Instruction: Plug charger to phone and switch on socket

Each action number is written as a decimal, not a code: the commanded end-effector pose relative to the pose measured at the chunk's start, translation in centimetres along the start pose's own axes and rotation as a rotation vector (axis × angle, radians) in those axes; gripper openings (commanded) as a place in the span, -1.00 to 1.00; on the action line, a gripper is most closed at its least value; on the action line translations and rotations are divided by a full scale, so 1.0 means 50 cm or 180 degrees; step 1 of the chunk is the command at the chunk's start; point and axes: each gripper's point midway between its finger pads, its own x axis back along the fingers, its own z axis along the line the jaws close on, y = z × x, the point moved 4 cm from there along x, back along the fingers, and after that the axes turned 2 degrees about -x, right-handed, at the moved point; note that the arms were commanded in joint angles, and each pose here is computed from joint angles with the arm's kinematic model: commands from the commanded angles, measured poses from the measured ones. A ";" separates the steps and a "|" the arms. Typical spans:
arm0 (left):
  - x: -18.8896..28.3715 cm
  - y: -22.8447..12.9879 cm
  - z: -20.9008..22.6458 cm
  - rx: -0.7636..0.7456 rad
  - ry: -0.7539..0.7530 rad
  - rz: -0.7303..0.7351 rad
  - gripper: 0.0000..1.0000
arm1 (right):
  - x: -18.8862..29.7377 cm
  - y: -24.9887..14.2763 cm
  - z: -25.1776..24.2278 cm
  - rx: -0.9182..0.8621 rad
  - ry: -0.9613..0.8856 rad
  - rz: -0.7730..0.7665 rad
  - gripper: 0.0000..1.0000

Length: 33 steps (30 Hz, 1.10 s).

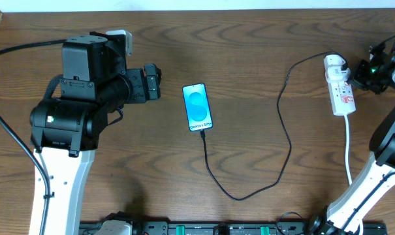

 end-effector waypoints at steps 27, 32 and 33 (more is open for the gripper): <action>0.000 -0.002 0.005 0.0021 0.0048 0.0006 0.86 | -0.036 -0.043 0.003 -0.0623 0.0412 0.0367 -0.98; 0.000 -0.002 0.005 0.0021 0.0048 0.0007 0.86 | -0.045 -0.080 0.021 -0.0568 0.0206 0.0614 -0.98; 0.000 -0.002 0.005 0.0021 0.0048 0.0007 0.86 | -0.046 -0.086 0.022 -0.0564 0.0150 0.0652 -0.98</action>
